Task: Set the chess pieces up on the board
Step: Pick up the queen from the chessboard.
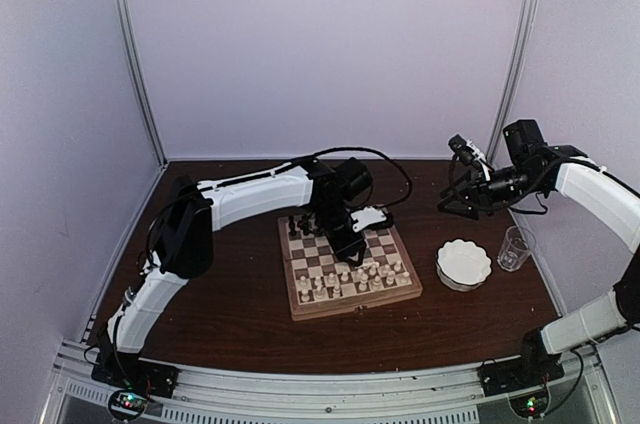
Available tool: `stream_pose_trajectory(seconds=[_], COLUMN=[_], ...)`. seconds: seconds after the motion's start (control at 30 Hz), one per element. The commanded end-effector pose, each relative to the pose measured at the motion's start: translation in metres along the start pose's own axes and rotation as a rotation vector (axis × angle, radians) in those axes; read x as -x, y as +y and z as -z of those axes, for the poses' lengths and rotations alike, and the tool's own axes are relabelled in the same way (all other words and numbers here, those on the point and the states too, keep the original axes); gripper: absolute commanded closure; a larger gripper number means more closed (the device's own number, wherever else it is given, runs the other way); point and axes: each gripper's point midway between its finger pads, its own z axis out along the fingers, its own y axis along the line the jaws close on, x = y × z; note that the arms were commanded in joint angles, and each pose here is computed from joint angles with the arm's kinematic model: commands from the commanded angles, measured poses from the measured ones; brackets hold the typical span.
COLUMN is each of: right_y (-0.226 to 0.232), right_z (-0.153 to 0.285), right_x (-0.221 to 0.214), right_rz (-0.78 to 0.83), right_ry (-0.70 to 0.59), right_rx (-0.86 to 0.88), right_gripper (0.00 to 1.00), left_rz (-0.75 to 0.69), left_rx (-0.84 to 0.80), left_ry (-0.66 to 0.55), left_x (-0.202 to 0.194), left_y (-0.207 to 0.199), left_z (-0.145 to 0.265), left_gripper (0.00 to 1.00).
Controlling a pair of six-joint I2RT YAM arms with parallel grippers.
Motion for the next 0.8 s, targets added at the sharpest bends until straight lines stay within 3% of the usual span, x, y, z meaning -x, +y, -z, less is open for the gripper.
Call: stream_pose_trajectory(seconds=[0.0,0.5,0.77], right_y=[0.0,0.0,-0.001], right_z=[0.002,0.001,0.001], right_x=[0.0,-0.001,-0.001], right_rz=[0.012,0.006,0.004], right_ry=[-0.007,-0.006,-0.005], right_rx=[-0.005,-0.004,-0.005], right_gripper=[0.41,0.41,0.41], left_rz=[-0.017,-0.015,-0.015], left_rx=[-0.02,-0.044,-0.035], left_ry=[0.003,-0.012,-0.02], left_x=[0.0,0.005,0.007], left_y=[0.001,0.001,0.004], left_z=[-0.003,-0.013,-0.015], left_gripper=[0.65,0.77,0.89])
